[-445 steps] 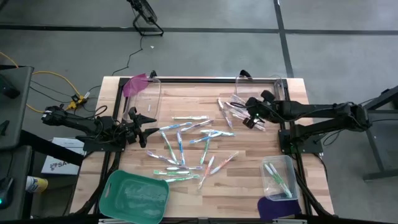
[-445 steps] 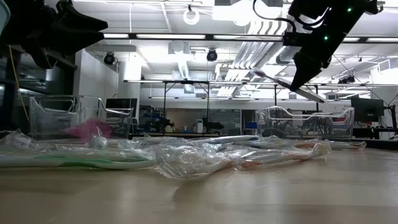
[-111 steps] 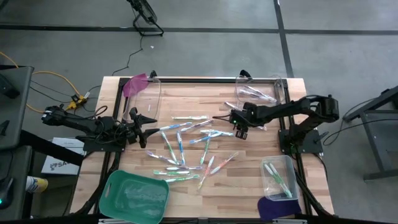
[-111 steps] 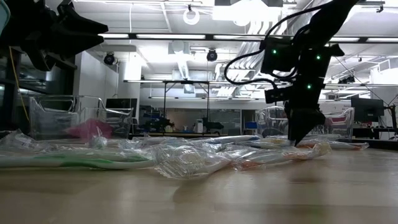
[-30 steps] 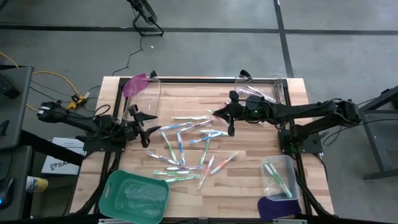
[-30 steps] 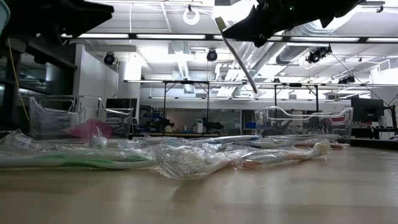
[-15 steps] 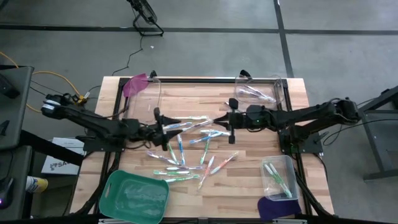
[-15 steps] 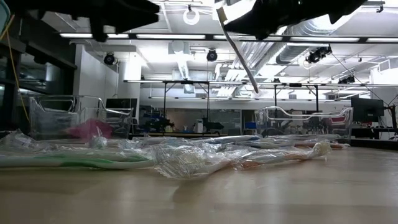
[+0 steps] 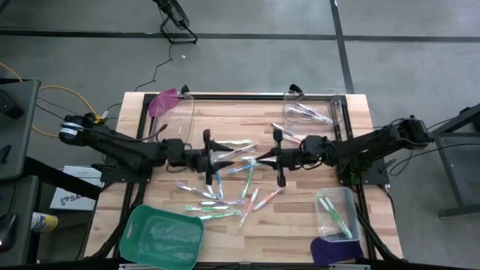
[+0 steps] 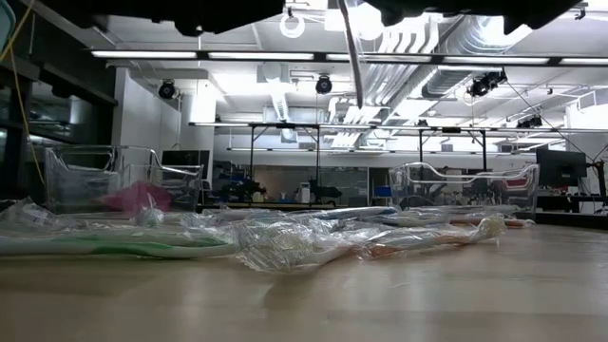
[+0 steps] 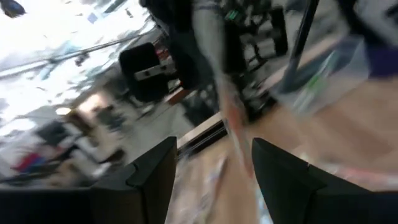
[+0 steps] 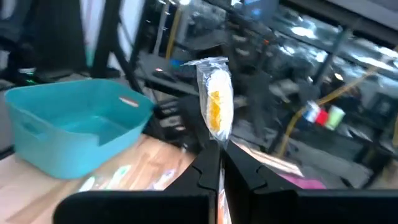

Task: Pick & Place Toothbrushes
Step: Put the orange toothbrush into the left transparent bin

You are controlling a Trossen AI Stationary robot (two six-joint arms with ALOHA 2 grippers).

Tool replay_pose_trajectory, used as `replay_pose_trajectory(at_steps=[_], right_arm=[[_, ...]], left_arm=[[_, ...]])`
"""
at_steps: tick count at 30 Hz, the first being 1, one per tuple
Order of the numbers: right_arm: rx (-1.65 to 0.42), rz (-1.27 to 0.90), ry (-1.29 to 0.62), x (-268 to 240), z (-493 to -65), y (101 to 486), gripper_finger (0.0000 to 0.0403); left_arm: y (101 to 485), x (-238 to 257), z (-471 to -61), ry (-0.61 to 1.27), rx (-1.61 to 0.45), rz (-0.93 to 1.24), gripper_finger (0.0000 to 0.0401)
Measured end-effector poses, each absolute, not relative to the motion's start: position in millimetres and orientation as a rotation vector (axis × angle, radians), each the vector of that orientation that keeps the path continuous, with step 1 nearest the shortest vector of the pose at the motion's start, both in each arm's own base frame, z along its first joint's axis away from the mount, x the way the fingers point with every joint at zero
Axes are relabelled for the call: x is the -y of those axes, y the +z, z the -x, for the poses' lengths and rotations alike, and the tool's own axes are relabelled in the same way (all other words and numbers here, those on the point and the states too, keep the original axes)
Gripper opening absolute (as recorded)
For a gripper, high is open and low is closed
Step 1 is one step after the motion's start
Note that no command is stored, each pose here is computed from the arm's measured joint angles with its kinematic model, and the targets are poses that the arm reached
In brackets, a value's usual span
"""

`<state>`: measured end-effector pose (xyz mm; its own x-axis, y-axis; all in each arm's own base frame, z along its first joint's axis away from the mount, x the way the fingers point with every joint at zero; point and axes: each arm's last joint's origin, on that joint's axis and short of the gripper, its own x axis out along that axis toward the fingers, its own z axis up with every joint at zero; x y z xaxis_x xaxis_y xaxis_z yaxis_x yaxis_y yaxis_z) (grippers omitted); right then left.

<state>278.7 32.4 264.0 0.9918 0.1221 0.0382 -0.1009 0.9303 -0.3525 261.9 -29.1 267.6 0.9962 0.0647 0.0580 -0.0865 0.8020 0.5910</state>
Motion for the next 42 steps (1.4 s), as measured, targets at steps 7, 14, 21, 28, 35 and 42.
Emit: replay_pose_trajectory(at_steps=[7, 14, 21, 28, 35, 42], right_arm=[[0.092, 0.395, 0.132, -36, -294, 248, 0.0004], [0.127, 0.408, 0.124, -36, -297, 246, 0.0004], [0.149, 0.407, 0.120, -36, -297, 248, 0.0004], [0.148, 0.408, 0.117, -36, -297, 248, 0.0004], [0.140, 0.409, 0.118, -36, -297, 248, 0.0004], [0.102, 0.388, 0.037, -34, -298, 246, 0.0004]], left_arm=[[254, 8, -279, -0.077, 0.082, -0.478, 0.0203], [246, 0, -300, -0.146, 0.089, -0.418, 0.0203], [241, 3, -323, -0.218, 0.073, -0.415, 0.0203], [237, 3, -334, -0.229, 0.045, -0.412, 0.0188], [236, 3, -334, -0.230, 0.040, -0.426, 0.0058], [233, 0, -334, -0.168, 0.000, -0.456, 0.0040]])
